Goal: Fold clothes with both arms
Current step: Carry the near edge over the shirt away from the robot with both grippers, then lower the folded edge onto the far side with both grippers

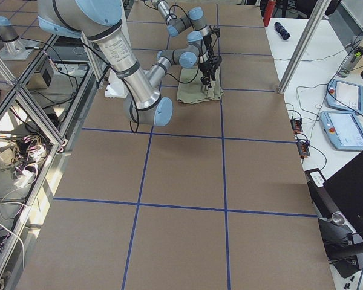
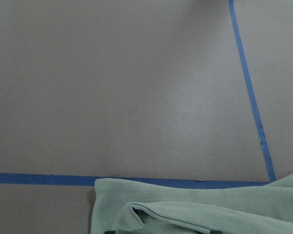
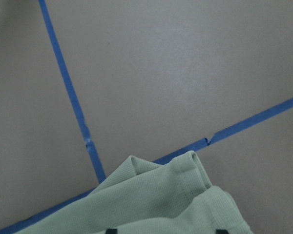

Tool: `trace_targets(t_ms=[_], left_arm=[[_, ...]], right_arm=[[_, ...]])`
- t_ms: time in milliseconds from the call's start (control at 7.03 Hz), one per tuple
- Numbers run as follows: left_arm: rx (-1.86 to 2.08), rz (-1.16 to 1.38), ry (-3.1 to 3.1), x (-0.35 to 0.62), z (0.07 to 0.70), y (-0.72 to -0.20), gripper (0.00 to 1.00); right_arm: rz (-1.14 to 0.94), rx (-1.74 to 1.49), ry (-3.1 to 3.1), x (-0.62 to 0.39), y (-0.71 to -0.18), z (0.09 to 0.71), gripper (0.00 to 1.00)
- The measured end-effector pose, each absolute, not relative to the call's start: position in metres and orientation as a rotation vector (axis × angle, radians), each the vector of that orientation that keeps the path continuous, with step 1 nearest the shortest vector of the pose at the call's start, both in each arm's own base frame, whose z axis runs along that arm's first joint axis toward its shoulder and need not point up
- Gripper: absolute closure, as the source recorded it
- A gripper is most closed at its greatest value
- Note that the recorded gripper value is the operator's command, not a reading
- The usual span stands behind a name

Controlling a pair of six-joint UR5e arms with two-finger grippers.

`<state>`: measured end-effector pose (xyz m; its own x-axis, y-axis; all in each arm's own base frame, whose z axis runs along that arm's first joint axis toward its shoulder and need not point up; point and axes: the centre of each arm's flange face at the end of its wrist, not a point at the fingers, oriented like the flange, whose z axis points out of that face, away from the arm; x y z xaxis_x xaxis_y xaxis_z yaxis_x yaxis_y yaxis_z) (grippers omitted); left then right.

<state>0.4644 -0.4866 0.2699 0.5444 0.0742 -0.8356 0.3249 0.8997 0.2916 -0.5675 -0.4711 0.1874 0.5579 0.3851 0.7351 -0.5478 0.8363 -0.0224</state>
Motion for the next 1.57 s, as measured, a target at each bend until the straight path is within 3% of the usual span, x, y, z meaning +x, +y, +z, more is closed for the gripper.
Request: trace_targets(t_ms=[427, 711, 996, 1565], left_arm=[[0.446, -0.116, 1.003, 0.455, 0.267, -0.490, 0.00], [0.443, -0.118, 1.006, 0.455, 0.266, -0.489, 0.00], [0.442, -0.118, 1.006, 0.455, 0.267, -0.488, 0.00], [0.441, -0.117, 1.008, 0.456, 0.266, -0.487, 0.00]], right_arm=[[0.335, 0.250, -0.746, -0.616, -0.422, 0.199, 0.00], [0.260, 0.290, -0.660, -0.642, -0.425, 0.220, 0.00], [0.241, 0.324, -0.612, -0.633, -0.457, 0.231, 0.00], [0.250, 0.382, -0.496, -0.570, -0.583, 0.262, 0.00]])
